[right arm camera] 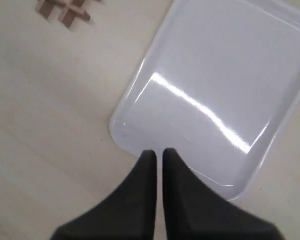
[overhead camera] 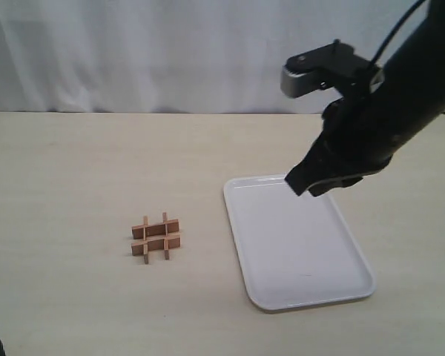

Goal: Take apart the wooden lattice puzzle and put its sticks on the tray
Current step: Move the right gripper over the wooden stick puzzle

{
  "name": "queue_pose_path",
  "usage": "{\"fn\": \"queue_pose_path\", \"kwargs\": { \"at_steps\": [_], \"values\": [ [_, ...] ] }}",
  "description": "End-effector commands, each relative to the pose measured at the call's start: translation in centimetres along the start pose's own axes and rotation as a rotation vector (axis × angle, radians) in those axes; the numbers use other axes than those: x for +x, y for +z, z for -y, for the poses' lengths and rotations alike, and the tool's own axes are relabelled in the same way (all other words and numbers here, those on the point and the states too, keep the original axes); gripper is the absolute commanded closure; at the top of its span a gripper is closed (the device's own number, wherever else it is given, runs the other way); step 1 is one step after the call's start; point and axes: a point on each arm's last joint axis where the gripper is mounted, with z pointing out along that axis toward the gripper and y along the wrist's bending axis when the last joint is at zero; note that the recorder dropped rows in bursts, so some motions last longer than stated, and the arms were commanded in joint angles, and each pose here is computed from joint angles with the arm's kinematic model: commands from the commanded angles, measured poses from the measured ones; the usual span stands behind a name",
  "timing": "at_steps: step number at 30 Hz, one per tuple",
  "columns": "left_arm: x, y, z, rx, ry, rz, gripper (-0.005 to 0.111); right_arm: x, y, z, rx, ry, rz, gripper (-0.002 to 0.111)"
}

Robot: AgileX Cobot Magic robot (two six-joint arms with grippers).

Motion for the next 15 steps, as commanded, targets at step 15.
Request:
{"fn": "queue_pose_path", "kwargs": {
  "at_steps": [15],
  "values": [
    [0.0, 0.0, 0.0, 0.004, -0.006, 0.005, 0.107, -5.3, 2.7, -2.1, -0.072, 0.058, 0.323, 0.104]
  ]
}}
